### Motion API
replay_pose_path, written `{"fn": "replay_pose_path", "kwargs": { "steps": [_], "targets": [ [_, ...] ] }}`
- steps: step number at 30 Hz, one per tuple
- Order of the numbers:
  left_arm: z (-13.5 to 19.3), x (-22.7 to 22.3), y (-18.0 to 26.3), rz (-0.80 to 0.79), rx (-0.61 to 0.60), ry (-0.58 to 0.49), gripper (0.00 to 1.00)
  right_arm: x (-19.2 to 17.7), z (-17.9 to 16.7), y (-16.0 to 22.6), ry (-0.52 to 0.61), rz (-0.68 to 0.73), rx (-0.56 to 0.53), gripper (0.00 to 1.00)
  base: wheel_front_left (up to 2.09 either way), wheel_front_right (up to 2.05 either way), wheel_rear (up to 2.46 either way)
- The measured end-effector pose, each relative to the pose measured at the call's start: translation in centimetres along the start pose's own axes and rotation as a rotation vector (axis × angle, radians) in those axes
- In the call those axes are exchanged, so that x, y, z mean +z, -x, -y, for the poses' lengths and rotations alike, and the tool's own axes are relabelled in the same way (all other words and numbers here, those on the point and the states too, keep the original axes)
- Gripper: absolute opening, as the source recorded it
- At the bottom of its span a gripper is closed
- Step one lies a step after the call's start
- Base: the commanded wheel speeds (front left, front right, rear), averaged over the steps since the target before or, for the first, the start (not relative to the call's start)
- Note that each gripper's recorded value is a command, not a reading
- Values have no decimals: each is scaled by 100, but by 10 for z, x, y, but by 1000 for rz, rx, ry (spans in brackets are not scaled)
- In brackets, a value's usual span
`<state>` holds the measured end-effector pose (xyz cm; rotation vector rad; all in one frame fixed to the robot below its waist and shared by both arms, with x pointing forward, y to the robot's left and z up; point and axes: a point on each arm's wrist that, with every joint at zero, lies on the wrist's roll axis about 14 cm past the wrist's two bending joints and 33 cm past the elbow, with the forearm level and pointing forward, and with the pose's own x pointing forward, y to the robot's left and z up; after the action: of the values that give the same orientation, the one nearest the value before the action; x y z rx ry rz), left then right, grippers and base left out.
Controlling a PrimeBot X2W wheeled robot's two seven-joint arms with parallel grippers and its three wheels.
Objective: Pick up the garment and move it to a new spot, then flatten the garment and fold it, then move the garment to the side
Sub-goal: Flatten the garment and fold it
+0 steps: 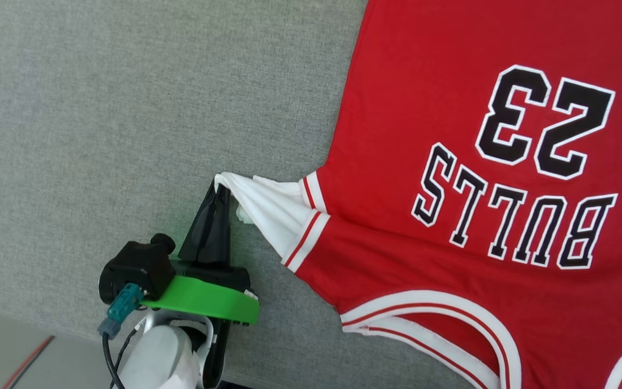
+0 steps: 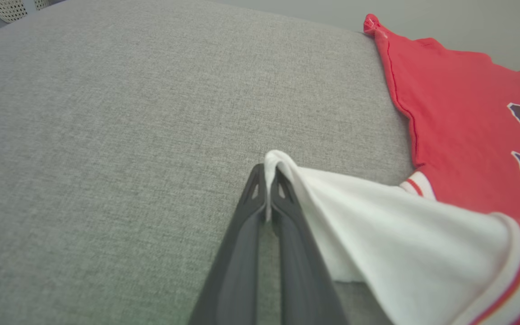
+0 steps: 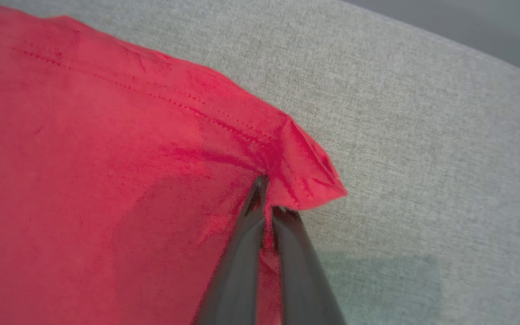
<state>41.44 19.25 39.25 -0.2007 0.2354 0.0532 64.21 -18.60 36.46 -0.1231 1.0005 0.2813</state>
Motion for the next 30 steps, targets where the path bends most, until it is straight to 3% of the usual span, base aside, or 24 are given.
{"fn": "replay_pose_path", "kwargs": {
  "steps": [6,14,22,30],
  "targets": [
    [0,10,12,23,1,7,0,-10,-4,32,189,42,-30,0,0,0,0],
    [-4,18,40,40,19,13,0,-27,2,97,228,166,1,0,0,0,0],
    [-3,25,58,59,9,6,0,-73,14,157,193,245,-7,0,0,0,0],
    [9,34,64,89,-35,11,0,-164,40,197,-6,235,-68,0,0,0,0]
  ]
}}
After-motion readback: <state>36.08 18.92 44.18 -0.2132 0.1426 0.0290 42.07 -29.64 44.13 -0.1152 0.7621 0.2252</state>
